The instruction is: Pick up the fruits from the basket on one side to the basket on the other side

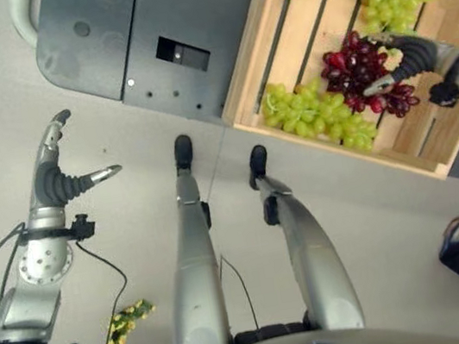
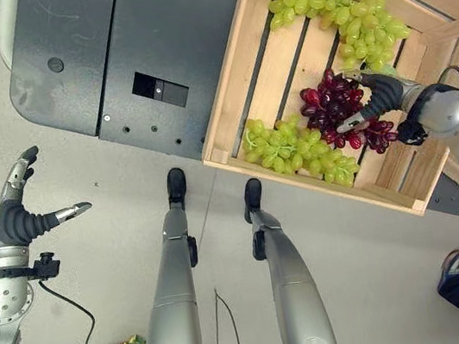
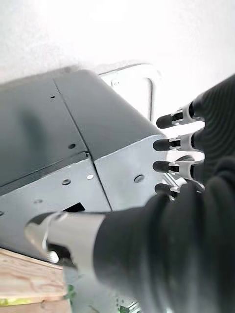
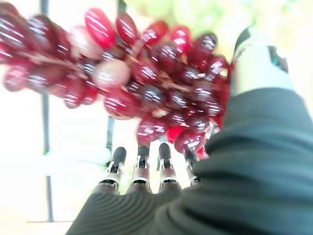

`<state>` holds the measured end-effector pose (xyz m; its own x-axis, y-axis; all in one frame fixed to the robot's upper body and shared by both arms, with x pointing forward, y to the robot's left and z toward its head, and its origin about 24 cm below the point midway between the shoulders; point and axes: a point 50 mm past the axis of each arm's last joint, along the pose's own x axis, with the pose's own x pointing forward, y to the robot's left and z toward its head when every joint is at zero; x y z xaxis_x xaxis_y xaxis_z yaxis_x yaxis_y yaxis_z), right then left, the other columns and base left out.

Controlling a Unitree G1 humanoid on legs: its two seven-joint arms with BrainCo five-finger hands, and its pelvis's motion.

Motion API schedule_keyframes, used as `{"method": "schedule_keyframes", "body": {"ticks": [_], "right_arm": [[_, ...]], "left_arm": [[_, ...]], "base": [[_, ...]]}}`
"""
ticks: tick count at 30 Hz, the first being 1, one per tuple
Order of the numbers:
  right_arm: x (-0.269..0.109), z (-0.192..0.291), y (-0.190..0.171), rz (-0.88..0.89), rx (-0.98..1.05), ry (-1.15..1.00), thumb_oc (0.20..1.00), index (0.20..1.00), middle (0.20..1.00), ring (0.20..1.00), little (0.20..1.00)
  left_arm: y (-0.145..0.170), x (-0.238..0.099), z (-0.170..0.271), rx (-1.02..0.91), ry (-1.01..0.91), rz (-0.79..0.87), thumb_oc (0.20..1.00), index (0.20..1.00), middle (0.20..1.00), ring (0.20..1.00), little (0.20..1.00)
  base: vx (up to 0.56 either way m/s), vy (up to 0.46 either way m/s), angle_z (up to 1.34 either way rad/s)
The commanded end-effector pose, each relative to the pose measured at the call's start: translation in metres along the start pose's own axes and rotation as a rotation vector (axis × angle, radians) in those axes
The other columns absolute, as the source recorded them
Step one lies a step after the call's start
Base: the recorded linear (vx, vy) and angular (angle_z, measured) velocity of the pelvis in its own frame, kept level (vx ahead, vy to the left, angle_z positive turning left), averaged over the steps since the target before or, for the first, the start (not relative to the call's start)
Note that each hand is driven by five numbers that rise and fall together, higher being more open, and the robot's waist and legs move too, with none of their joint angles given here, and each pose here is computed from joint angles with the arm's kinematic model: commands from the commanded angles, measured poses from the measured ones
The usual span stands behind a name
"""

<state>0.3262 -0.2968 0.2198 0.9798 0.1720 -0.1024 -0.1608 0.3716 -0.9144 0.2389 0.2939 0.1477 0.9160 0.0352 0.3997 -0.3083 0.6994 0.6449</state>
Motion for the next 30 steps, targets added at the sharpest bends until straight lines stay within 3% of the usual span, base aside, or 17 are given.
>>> {"method": "schedule_keyframes", "body": {"ticks": [1,10,18,30], "right_arm": [[-0.007,-0.012,0.014,0.081,-0.001,0.033,1.0,1.0,1.0,1.0,1.0],[-0.003,-0.009,0.031,0.099,0.048,0.005,1.0,1.0,1.0,1.0,1.0],[0.034,0.011,0.051,0.056,0.108,-0.036,1.0,1.0,1.0,1.0,1.0],[0.047,0.018,0.054,-0.007,0.116,-0.036,1.0,1.0,1.0,1.0,1.0]], "left_arm": [[0.01,-0.006,0.014,0.048,-0.087,0.012,1.0,1.0,1.0,1.0,1.0],[0.009,-0.003,0.018,0.053,-0.107,0.004,1.0,1.0,1.0,1.0,1.0],[0.007,0.002,0.018,0.023,-0.103,0.026,1.0,1.0,1.0,1.0,1.0],[0.007,0.001,0.02,0.009,-0.109,0.046,1.0,1.0,1.0,1.0,1.0]], "base": [[0.0,0.0,0.0],[0.0,0.001,0.0],[0.0,0.001,-0.02],[0.0,0.0,0.0]]}}
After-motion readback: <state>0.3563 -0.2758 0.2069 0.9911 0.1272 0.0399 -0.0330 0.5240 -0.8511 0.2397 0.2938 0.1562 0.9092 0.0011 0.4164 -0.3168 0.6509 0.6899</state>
